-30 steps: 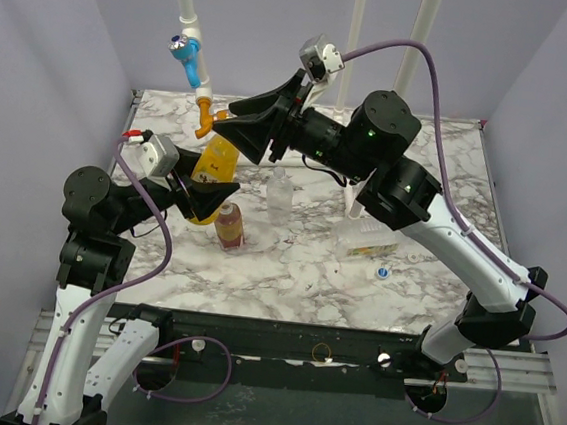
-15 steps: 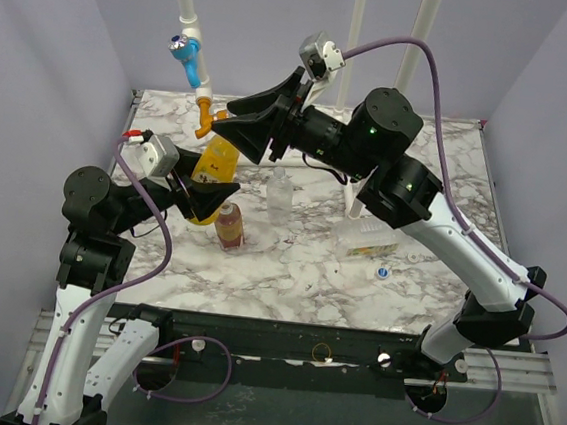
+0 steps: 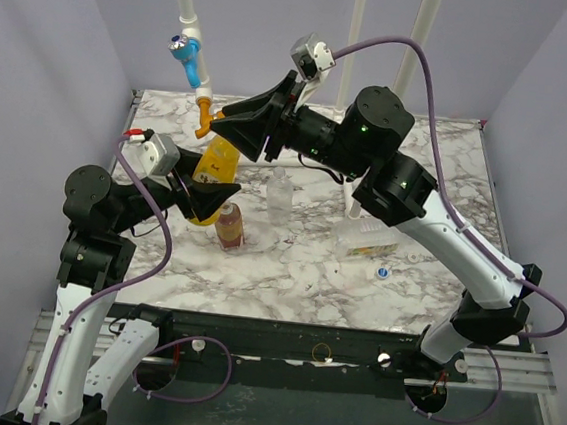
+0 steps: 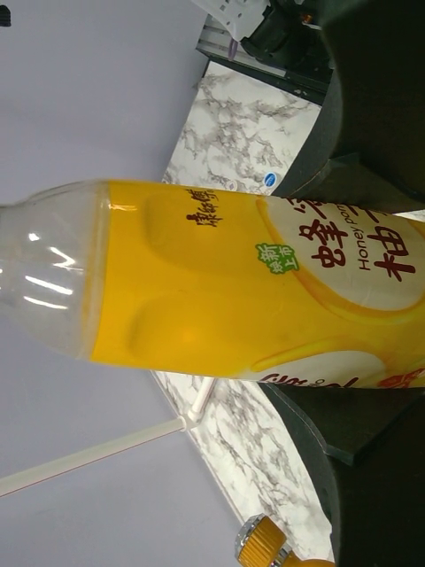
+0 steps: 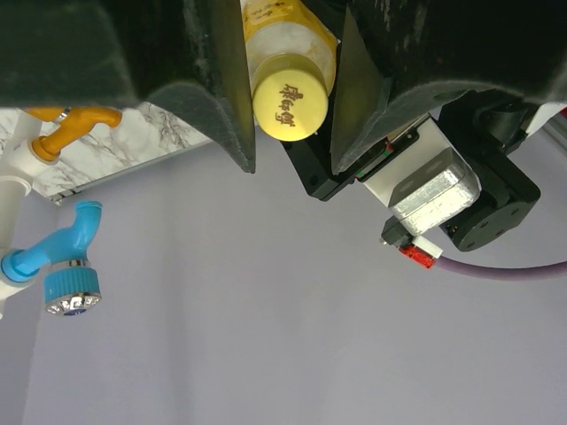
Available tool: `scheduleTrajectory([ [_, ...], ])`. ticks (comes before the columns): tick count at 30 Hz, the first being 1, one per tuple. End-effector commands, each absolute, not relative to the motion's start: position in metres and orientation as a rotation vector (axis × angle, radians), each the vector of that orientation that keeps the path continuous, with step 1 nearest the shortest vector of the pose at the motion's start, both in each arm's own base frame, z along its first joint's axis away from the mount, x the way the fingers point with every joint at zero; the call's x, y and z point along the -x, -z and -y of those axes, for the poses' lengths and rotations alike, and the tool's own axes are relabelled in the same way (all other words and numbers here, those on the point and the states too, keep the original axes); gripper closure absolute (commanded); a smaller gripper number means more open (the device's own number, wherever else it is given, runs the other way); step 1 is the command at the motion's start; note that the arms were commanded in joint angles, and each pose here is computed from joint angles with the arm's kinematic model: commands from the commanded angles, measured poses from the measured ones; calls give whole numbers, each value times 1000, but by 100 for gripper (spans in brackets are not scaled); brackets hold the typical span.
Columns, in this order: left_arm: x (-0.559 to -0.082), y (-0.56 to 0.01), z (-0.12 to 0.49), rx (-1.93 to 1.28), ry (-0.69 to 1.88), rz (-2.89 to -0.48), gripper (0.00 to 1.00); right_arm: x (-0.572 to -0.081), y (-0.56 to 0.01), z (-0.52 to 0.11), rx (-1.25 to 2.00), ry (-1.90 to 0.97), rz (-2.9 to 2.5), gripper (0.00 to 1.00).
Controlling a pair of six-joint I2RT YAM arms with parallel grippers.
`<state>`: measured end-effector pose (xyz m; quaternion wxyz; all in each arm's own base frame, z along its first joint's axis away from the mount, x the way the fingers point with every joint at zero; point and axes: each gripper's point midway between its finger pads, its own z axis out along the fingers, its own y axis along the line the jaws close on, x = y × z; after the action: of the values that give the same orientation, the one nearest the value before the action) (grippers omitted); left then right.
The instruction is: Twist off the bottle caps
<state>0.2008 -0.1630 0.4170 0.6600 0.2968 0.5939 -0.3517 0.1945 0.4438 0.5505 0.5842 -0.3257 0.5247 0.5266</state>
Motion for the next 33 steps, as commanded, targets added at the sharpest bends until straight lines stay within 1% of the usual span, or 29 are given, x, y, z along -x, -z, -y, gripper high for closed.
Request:
scheduleTrajectory([
  [1,-193,-425,165,-688,815,-1325,95,-194,-552,-446,770,-1227,-1217,63],
  [3,-193,-425,165,-688,815,-1325,95,-193,-553,-445,765,-1228,-1212,70],
  [8,-192,-428,166,-688,826,-1324,95,-191,-554,-445,772,-1238,-1205,81],
  [11,-189,-431,167,-686,849,-1322,95,-188,-552,-447,794,-1249,-1200,94],
  [13,-183,-434,170,-695,888,-1322,96,-176,-552,-448,858,-1281,-1159,99],
  [19,-146,-444,186,-801,1102,-1318,96,-107,-555,-431,1148,-1450,-859,99],
  [24,-119,-452,193,-881,1271,-1329,96,-67,-554,-407,1319,-1568,-671,99],
  [27,-112,-455,193,-899,1316,-1334,96,-46,-547,-391,1448,-1640,-556,99],
  [30,-107,-456,194,-909,1334,-1334,96,-42,-545,-382,1476,-1664,-515,100],
  [33,-108,-455,194,-909,1335,-1332,96,-52,-548,-380,1421,-1635,-539,99],
])
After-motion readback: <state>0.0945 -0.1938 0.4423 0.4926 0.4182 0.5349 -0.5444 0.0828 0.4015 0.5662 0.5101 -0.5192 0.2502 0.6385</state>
